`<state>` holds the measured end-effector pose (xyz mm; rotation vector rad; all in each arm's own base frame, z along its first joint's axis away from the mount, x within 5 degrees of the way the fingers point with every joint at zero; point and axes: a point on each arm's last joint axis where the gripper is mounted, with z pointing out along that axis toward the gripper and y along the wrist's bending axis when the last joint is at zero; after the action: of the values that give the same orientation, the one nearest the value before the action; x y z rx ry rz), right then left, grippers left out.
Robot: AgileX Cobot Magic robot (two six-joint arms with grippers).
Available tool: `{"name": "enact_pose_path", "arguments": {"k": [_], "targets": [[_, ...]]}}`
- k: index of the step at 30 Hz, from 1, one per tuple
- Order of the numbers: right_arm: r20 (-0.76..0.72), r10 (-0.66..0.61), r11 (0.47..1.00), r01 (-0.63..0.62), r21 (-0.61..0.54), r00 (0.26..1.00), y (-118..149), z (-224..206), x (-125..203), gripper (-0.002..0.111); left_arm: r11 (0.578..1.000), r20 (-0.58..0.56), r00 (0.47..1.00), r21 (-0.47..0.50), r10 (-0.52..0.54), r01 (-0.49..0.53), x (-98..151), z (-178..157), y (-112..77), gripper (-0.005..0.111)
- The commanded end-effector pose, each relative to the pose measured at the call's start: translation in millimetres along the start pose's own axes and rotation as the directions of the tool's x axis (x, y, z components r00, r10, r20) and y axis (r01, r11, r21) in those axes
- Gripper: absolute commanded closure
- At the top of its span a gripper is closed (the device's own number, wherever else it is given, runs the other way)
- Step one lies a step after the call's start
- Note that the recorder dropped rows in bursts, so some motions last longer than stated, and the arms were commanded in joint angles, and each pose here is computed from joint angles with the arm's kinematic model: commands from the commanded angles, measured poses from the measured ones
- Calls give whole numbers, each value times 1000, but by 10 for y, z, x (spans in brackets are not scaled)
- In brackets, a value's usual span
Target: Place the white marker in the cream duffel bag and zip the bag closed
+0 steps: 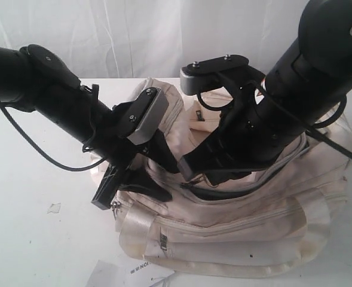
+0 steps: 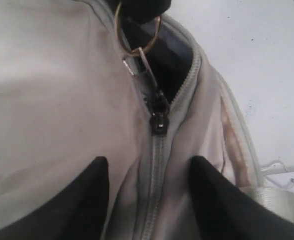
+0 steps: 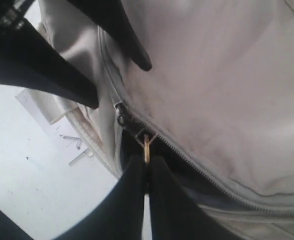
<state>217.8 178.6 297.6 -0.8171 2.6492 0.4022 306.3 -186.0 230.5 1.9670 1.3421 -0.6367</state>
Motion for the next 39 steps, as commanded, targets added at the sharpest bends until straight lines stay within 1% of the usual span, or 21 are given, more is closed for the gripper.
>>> {"name": "enact_pose_path", "arguments": {"k": [1, 5, 6, 10, 16, 19, 21, 24, 26, 30, 34, 36, 39], "targets": [[31, -5, 1000, 5, -3, 1000, 7, -33, -12, 108, 989, -2, 989, -4, 145, -145, -1, 24, -10, 66], [36, -5, 1000, 5, -3, 999, 7, -33, -16, 108, 990, -2, 990, -4, 143, -143, -1, 24, -10, 101], [36, -5, 1000, 5, -3, 999, 7, -33, -16, 108, 990, -3, 990, -4, 139, -139, 0, 24, -10, 107], [23, -5, 1000, 5, -3, 1000, 8, -33, -4, 108, 995, -3, 995, -4, 101, -101, 0, 24, -10, 107], [-20, -23, 1000, 23, 21, 1000, -15, -33, 34, 108, 995, -3, 995, -4, 99, -99, 0, 24, -10, 107], [-49, -38, 995, 42, 93, 998, -82, -38, 58, 108, 996, -12, 995, 0, 94, -94, 18, 15, -11, 107], [-78, -30, 983, 43, 178, 997, -165, -51, 81, 108, 997, -18, 997, -6, 74, -74, 41, -4, -3, 107], [-130, -33, 950, 72, 303, 991, -283, -84, 120, 108, 999, -32, 999, -28, 33, -34, 115, -68, 23, 107], [-149, -40, 936, 89, 339, 988, -317, -103, 133, 108, 999, -34, 999, -37, 8, -10, 156, -109, 35, 107], [-148, -65, 924, 115, 365, 987, -344, -112, 121, 108, 999, -25, 1000, -29, -17, 16, 208, -170, 30, 107], [-152, -97, 880, 156, 448, 984, -422, -146, 101, 108, 999, -16, 999, -13, -31, 31, 245, -218, 16, 107], [-136, -102, 876, 154, 456, 985, -428, -148, 85, 108, 999, -17, 999, -16, -35, 35, 262, -235, 19, 107], [-88, -115, 904, 141, 403, 989, -374, -119, 49, 108, 998, 13, 998, -40, -55, 56, 236, -235, 42, 107]]}}
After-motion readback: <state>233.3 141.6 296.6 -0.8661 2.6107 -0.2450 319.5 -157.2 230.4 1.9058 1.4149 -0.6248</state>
